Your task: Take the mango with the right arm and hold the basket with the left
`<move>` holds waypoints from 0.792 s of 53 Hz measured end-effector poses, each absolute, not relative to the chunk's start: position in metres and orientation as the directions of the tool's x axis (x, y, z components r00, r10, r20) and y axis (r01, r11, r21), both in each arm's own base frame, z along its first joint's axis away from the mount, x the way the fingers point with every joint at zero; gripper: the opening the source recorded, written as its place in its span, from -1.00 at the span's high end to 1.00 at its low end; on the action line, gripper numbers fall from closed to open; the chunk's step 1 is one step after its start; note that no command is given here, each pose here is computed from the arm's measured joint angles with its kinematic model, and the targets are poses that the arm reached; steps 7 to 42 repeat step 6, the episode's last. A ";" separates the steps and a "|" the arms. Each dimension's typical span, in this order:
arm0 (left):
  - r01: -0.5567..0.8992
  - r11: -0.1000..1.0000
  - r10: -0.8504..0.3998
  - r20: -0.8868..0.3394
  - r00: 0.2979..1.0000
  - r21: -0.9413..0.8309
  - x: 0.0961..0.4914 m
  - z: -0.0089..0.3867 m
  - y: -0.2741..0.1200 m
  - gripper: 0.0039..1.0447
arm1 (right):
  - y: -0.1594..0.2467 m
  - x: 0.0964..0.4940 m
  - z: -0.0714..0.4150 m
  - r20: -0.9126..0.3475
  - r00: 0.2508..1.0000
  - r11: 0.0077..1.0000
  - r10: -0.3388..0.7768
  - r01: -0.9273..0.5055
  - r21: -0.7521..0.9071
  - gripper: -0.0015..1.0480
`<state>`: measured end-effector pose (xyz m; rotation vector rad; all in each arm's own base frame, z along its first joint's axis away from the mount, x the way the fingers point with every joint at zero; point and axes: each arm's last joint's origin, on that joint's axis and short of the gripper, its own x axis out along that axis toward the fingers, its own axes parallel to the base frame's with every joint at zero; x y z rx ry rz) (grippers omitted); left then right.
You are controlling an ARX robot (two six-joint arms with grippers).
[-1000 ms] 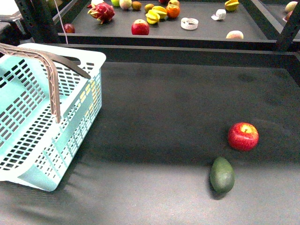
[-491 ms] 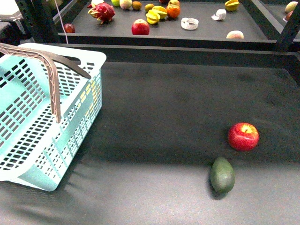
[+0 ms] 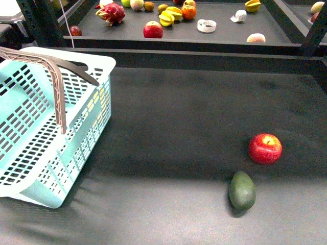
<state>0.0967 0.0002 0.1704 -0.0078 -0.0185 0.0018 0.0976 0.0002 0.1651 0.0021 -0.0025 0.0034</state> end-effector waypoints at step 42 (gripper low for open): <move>-0.002 1.000 0.002 0.019 1.000 -0.008 0.097 0.170 0.000 0.93 | 0.000 0.098 0.165 0.002 1.000 1.000 0.003 -0.003 0.002 -0.85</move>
